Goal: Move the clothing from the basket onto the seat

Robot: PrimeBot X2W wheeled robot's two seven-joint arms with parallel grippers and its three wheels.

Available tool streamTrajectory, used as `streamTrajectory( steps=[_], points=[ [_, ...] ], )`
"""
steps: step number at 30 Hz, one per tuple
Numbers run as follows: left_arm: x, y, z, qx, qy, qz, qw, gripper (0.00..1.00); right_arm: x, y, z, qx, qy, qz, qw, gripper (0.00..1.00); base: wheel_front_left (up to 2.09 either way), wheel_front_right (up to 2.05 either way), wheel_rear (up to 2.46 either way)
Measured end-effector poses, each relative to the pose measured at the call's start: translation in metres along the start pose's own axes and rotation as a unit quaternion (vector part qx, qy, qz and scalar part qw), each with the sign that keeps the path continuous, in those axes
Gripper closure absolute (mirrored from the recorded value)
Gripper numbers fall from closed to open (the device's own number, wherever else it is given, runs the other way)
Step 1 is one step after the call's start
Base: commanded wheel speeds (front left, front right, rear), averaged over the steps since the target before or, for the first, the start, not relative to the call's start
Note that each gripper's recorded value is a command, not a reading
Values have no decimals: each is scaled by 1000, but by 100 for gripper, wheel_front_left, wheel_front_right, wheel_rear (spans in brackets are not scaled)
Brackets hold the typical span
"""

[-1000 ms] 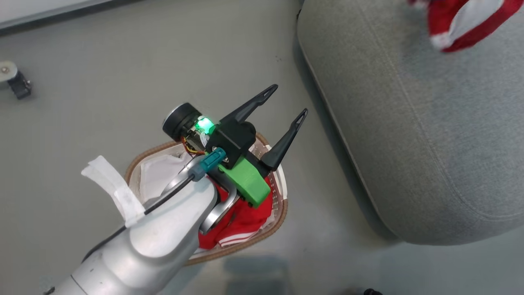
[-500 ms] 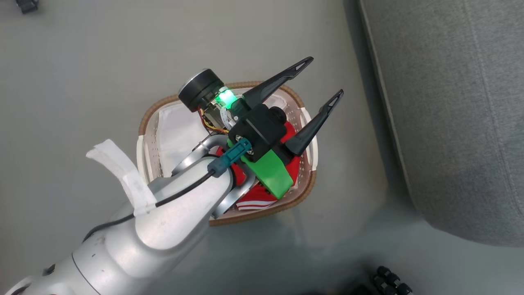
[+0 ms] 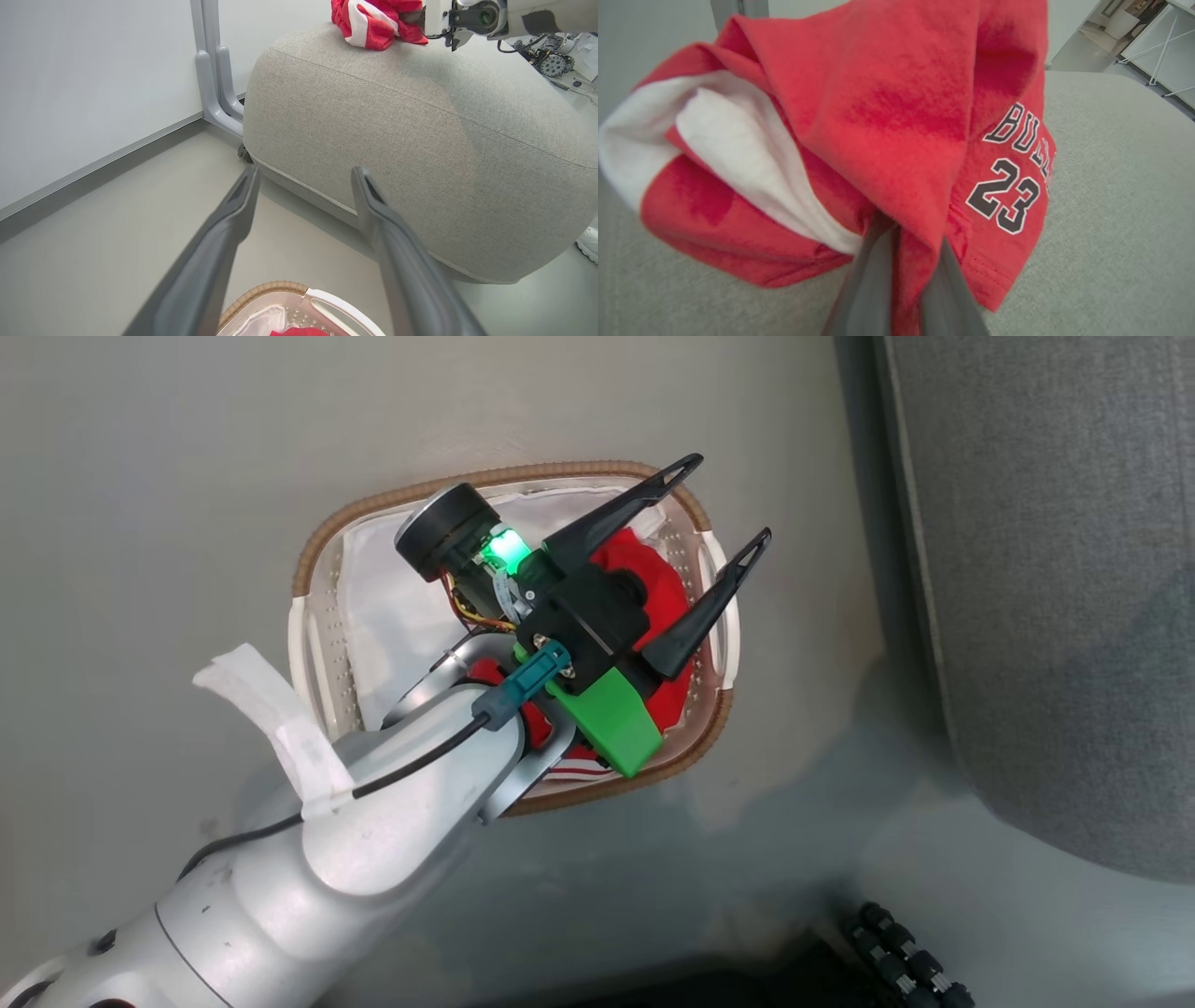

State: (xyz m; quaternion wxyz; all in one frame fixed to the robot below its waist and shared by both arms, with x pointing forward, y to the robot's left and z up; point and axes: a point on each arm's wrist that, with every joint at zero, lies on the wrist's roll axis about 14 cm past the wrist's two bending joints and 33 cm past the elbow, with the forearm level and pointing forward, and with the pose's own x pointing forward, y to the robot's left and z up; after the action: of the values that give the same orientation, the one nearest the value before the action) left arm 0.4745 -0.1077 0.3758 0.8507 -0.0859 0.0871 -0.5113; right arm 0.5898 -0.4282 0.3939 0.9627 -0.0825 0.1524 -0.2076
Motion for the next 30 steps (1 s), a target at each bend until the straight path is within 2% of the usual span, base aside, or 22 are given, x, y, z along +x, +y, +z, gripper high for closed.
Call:
streamTrajectory(
  steps=[6, 11, 21, 24, 30],
  points=[
    [4, -2, 10, 6, -8, 0, 1000, 0, -16, 4, -5, 6, -1, 10, 1000, 0, 0, 0, 0],
    [2, -2, 23, 12, -20, 9, 1000, 0, -30, 3, 9, 14, -25, 18, 999, 0, 0, 0, 0],
    [-15, -4, 57, 15, -44, 53, 998, 0, -63, -3, 84, -13, -119, 46, 992, 0, 0, 0, 0],
    [-24, -5, 68, 18, -51, 69, 996, 0, -75, 7, 110, -11, -151, 63, 986, 0, 0, 0, 0],
    [-49, 2, 88, 17, -61, 123, 990, 0, -104, 52, 140, 13, -190, 120, 974, 0, 0, 0, 0]
  ],
)
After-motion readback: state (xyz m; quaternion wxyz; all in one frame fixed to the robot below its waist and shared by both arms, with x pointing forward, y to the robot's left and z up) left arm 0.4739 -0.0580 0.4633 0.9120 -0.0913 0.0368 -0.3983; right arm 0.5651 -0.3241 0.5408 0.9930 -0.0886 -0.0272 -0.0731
